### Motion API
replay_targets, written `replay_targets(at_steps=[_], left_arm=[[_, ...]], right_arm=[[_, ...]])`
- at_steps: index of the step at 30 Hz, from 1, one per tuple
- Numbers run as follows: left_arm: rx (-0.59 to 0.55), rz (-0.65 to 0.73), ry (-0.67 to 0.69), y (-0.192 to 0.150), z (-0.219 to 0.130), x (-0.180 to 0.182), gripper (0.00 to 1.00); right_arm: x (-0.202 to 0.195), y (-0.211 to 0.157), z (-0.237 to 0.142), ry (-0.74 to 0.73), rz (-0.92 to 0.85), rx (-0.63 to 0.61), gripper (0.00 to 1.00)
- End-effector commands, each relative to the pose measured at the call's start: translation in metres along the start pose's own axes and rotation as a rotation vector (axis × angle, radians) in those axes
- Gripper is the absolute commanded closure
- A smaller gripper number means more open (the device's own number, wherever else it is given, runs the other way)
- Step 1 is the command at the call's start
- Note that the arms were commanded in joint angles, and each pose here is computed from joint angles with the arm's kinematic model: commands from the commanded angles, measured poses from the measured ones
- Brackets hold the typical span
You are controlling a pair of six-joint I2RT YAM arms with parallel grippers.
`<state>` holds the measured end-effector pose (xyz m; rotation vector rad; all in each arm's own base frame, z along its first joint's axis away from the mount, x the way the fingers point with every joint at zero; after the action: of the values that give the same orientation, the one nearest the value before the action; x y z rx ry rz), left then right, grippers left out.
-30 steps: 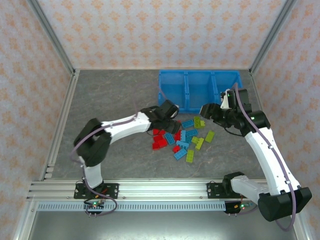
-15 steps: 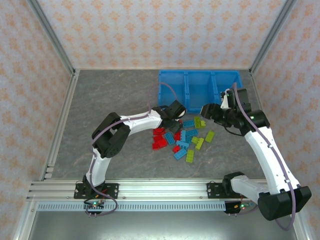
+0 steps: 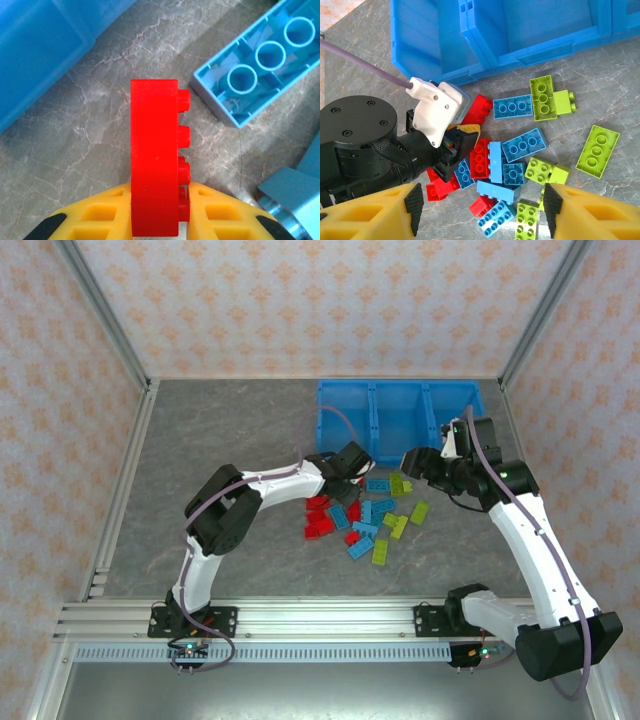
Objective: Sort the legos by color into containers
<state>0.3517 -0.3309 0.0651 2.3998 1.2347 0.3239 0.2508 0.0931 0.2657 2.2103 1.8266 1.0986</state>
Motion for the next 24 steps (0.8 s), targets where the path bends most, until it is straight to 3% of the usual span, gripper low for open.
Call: replay_targets(at_steps=[1, 7, 10, 14, 20, 24], left_arm=[[-0.060, 0.021, -0.039, 0.008, -0.040, -0.002, 0.81], [-0.253, -0.004, 0.010, 0.040, -0.117, 0.011, 0.84], [-0.316, -0.055, 0.131, 0.066, -0.135, 0.034, 0.84], [-0.271, -0.130, 0.215, 0.100, -0.107, 0.070, 0.86], [-0.291, -0.178, 0.263, 0.147, -0.072, 0.103, 0.86], [-0.304, -0.183, 0.267, 0.160, -0.062, 0.110, 0.79]], right_arm=[[0.004, 0.004, -0.003, 0.015, 0.003, -0.025, 0.33], [0.006, 0.009, -0.004, 0.025, 0.013, -0.050, 0.33], [0.007, 0.013, -0.005, 0.027, 0.018, -0.066, 0.33], [0.008, 0.014, -0.005, 0.032, 0.023, -0.069, 0.33], [0.007, 0.007, -0.012, 0.034, 0.037, -0.068, 0.33], [0.006, 0.003, -0.018, 0.037, 0.044, -0.086, 0.32]])
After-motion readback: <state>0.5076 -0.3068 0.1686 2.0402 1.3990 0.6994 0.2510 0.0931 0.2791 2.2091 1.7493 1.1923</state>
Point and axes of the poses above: each hand's point on the last joint's axis, 136 mm out from that joint toward the fingers, its own z axis out along the fingers, its own x axis along the line the jaws close on, y = z × x, the point moved 3 cm from there along -z, back along the fingers, and after that the axes turned 3 degrees about -z, right-handed, at the moved point
